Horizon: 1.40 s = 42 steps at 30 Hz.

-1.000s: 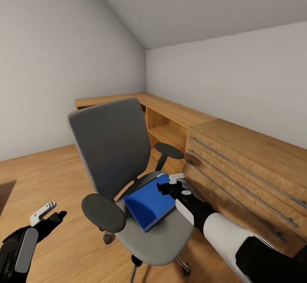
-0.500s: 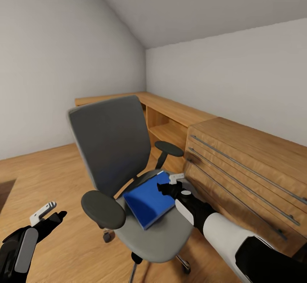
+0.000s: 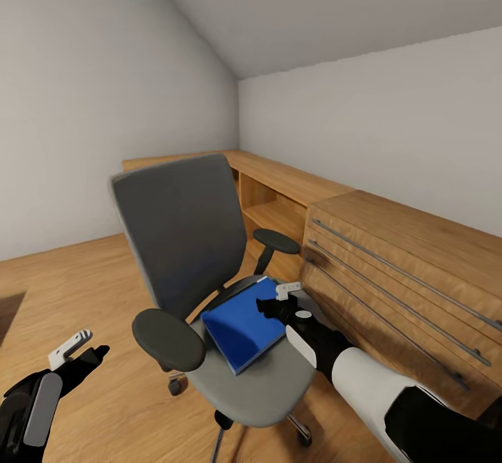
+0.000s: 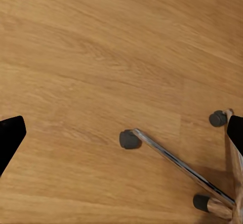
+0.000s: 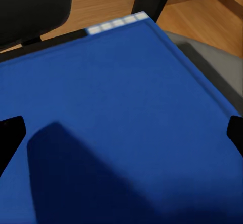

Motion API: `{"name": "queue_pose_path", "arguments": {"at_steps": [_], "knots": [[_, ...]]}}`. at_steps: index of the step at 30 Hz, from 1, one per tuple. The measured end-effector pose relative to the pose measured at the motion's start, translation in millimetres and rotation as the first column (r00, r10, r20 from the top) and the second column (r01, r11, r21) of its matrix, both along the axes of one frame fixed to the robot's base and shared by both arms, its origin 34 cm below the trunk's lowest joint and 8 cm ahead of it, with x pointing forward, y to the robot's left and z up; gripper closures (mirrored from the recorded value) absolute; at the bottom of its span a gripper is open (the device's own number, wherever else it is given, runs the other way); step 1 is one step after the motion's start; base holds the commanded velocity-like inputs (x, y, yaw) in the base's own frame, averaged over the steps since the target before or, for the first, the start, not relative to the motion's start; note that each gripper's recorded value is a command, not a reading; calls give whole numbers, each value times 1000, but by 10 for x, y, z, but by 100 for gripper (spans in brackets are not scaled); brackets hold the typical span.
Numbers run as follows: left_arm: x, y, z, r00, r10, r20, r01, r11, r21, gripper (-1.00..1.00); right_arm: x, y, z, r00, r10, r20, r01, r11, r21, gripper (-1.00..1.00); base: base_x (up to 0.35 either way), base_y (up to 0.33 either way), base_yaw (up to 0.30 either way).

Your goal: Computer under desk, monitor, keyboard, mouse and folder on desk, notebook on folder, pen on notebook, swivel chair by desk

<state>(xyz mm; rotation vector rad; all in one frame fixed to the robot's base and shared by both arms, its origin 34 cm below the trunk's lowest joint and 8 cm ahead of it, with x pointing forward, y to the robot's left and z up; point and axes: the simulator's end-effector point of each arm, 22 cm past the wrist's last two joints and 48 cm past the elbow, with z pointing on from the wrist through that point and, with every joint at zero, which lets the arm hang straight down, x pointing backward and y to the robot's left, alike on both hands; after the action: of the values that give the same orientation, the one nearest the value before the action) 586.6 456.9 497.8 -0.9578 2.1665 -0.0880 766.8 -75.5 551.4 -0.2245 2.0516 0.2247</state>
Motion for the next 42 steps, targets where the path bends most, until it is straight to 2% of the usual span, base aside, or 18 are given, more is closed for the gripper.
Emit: {"name": "queue_pose_path", "arguments": {"at_steps": [18,27,42], "knots": [[-24,-40,-89,1000,-3,-14,3,1000,-12,-100,-8,-7,-22,1000,-1,-4,1,1000,-1,-100,-70,0,0],[-28,-38,-100,1000,-3,-18,3,1000,-12,-100,-15,-18,-47,1000,-7,-11,7,1000,6,-100,-212,0,0],[-13,-36,-31,1000,-4,-18,3,1000,-11,-100,1,-19,22,1000,-8,-11,8,1000,7,-100,-13,0,0]]}}
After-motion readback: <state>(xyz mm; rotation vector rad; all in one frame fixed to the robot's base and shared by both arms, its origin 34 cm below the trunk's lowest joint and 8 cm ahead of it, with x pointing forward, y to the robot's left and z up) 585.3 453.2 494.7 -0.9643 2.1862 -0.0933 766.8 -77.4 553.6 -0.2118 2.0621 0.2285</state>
